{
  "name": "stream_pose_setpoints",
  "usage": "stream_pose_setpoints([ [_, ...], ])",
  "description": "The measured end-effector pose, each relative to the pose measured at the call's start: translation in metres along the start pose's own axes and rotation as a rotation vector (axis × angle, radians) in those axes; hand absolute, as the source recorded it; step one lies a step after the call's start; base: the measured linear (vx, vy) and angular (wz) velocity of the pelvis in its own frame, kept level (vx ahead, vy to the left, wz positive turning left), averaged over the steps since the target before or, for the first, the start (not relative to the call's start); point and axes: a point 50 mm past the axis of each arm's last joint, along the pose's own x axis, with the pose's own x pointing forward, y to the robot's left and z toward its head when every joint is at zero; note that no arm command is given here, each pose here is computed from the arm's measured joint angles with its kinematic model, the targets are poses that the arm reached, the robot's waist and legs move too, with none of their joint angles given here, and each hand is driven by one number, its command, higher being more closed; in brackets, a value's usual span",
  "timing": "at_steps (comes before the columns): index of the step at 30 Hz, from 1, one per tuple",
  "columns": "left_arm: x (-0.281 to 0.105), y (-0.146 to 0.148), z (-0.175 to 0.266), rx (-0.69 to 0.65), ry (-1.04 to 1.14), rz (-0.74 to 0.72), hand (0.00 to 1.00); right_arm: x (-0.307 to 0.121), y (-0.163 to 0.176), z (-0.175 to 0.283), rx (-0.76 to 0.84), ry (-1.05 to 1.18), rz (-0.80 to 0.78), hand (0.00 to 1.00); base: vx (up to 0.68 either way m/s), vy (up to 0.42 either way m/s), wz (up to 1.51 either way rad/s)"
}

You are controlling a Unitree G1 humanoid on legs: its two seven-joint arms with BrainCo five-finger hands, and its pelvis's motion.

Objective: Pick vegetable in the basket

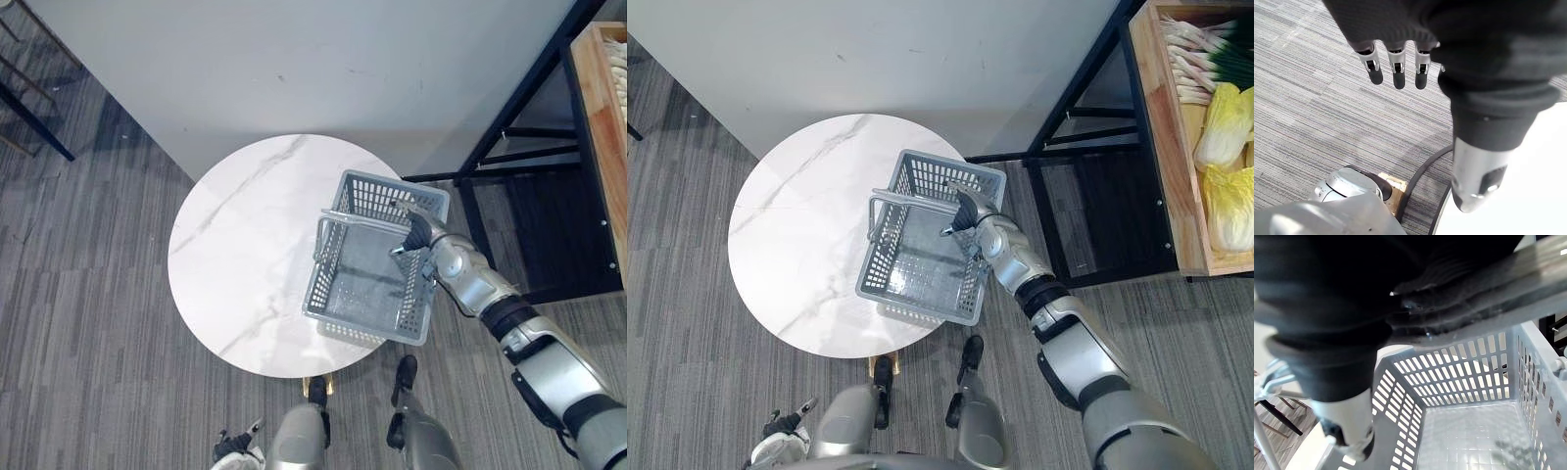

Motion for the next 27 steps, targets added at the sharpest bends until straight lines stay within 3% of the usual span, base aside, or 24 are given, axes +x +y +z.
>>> stream_pose_setpoints([
  [22, 0.002, -0.004, 0.008, 0.033, -0.026, -0.036, 0.0, 0.001, -0.006, 0.001, -0.207, -0.114, 0.046, 1.0, 0.0, 0.0, 0.0],
  [27, 0.002, -0.003, 0.01, 0.068, -0.042, -0.038, 0.0, -0.015, 0.007, -0.004, -0.24, -0.161, 0.081, 1.0, 0.0, 0.002, -0.03],
])
